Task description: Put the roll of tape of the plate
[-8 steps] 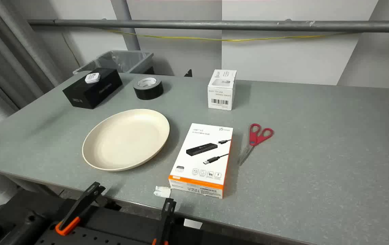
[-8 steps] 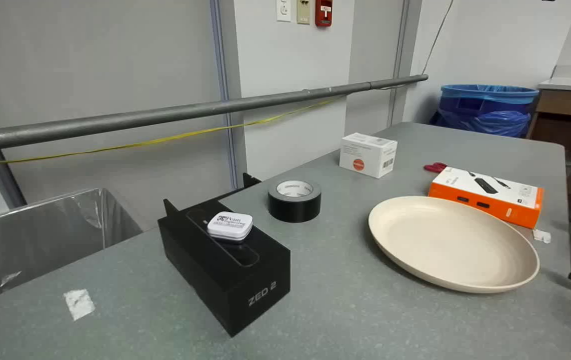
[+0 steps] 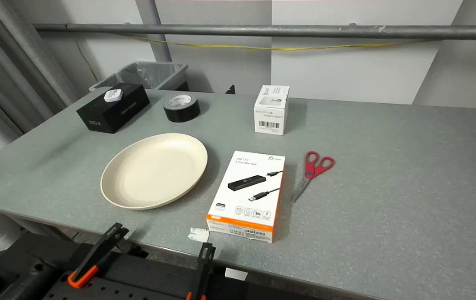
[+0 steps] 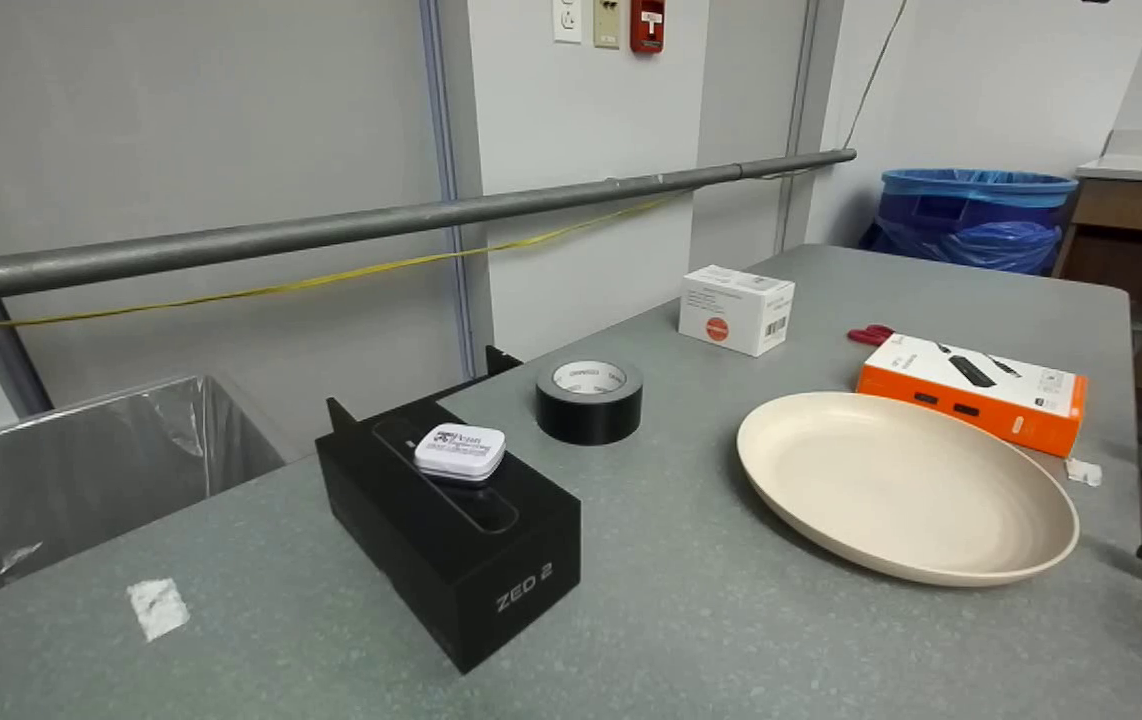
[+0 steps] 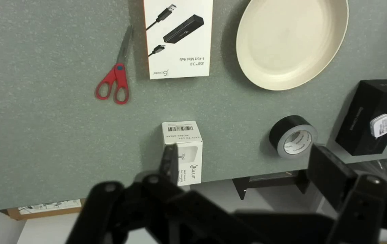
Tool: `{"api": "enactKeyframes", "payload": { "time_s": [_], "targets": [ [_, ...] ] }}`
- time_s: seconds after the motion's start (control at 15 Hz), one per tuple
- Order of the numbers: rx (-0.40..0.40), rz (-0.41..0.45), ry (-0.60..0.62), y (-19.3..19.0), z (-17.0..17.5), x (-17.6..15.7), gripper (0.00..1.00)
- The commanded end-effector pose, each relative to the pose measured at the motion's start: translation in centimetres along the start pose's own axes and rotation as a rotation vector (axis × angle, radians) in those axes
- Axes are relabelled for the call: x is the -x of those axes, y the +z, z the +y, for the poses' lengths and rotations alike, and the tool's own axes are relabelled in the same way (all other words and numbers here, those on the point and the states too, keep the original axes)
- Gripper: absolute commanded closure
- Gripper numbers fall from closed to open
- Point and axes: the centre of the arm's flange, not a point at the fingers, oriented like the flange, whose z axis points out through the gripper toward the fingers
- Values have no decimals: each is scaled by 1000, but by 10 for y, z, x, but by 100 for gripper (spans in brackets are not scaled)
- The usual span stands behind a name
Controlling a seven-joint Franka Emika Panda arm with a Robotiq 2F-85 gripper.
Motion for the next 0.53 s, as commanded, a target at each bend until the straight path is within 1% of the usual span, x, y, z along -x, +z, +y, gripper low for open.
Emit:
{"api": "enactKeyframes", "payload": {
  "time_s": [0.0, 0.13, 0.2, 0.33, 0.47],
  "targets": [
    [-23, 22, -32, 23, -22, -23, 0],
    [-55, 32, -51, 48, -43, -41, 0],
    [-59, 37, -63, 66, -56, -49, 0],
    [-54, 47, -99, 103, -74, -62, 0],
    [-41, 46, -117, 130, -88, -69, 0]
  ]
}}
